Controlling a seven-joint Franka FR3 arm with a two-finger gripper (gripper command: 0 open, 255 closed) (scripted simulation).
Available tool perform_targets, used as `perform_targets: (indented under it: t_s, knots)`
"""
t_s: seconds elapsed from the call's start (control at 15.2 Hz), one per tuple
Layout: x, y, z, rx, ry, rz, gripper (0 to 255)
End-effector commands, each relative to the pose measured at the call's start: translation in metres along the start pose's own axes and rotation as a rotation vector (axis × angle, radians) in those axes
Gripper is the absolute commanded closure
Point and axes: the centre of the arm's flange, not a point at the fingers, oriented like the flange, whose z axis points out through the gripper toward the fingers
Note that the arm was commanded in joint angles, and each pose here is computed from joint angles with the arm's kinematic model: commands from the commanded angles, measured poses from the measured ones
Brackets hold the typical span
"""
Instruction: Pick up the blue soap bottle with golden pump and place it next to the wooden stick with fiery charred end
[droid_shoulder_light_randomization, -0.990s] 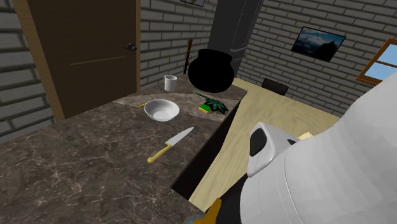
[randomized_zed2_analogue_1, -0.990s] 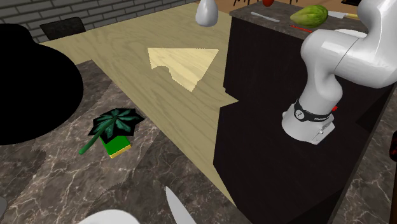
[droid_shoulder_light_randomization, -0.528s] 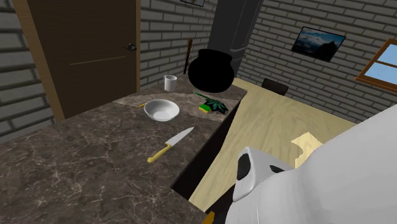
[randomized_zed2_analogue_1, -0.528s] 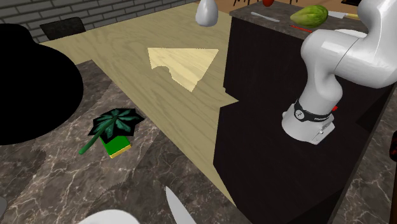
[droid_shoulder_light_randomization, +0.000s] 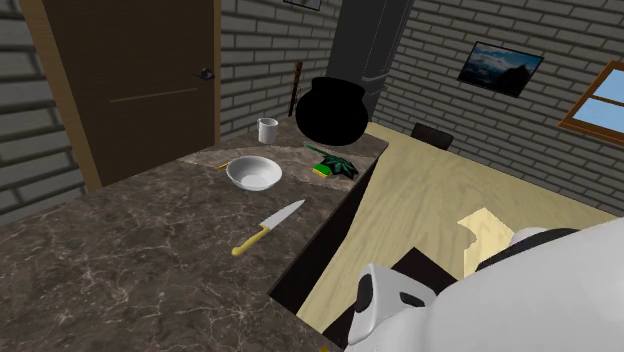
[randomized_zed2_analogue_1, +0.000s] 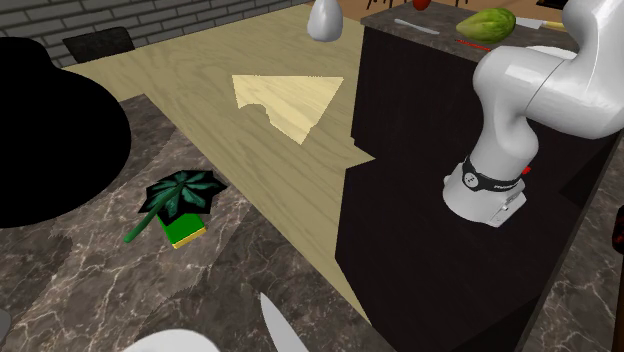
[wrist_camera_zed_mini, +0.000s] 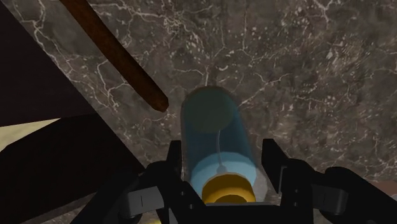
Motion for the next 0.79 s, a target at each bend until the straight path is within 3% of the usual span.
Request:
perform_targets:
  t_s: [0.0, 0.73]
  knots:
    - [-0.003, -0.001, 0.011, 0.001, 0.0, 0.0, 255]
    - [-0.016, 0.002, 0.067, 0.001, 0.0, 0.0, 255]
